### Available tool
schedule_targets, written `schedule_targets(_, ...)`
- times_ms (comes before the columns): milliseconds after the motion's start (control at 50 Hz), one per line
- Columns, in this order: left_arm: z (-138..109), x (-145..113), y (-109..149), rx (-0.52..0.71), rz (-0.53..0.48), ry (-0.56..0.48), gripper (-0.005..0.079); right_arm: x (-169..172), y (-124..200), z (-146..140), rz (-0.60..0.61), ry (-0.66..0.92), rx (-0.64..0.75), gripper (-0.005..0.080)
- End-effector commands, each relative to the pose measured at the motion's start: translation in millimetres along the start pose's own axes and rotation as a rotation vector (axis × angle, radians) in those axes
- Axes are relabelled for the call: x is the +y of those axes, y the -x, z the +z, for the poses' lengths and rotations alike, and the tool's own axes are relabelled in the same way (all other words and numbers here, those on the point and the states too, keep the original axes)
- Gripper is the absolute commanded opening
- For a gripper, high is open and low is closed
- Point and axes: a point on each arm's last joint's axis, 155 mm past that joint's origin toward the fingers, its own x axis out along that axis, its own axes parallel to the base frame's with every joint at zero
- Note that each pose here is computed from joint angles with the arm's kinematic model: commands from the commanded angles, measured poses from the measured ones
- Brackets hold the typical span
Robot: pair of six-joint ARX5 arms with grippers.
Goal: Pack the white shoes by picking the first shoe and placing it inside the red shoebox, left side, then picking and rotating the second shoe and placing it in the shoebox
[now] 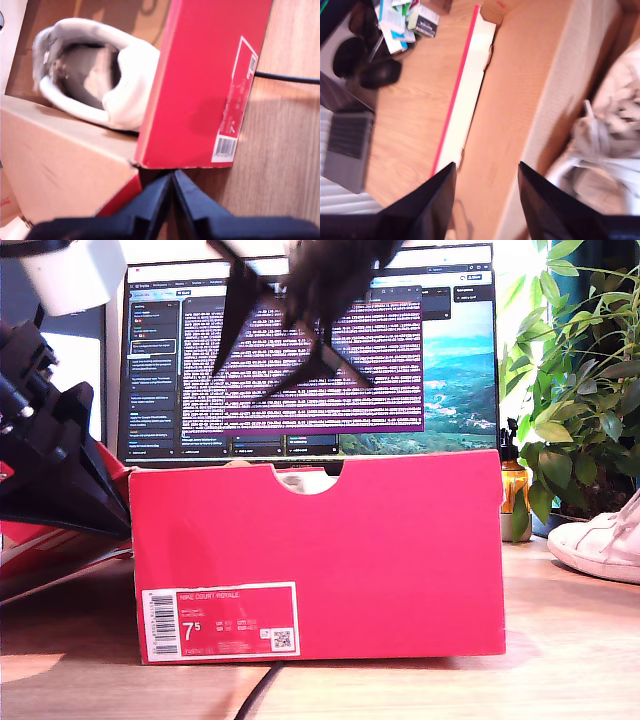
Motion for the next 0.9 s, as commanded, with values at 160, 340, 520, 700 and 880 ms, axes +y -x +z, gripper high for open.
schedule_targets(160,-1,-2,-2,0.004,-0.006,0.005,-0.0019,-51,28,21,-0.229,0.091,-0.023,0.0363)
schedule_targets(340,-1,-2,-2,0.004,-0.005,0.005,-0.0019,-106,53,15,-0.349,0.064,0.077,0.0362)
schedule_targets(520,-1,-2,-2,0.004,-0.005,0.005,-0.0019,-164,83,7,-0.522,-0.121,0.110,0.0363)
schedule_targets(700,-1,-2,-2,0.004,-0.005,0.005,-0.0019,-213,119,1,-0.749,-0.372,0.047,0.0363)
schedule_targets(880,-1,-2,-2,0.004,-0.005,0.005,-0.0019,-259,172,-23,-1.036,-0.594,0.003,0.0363)
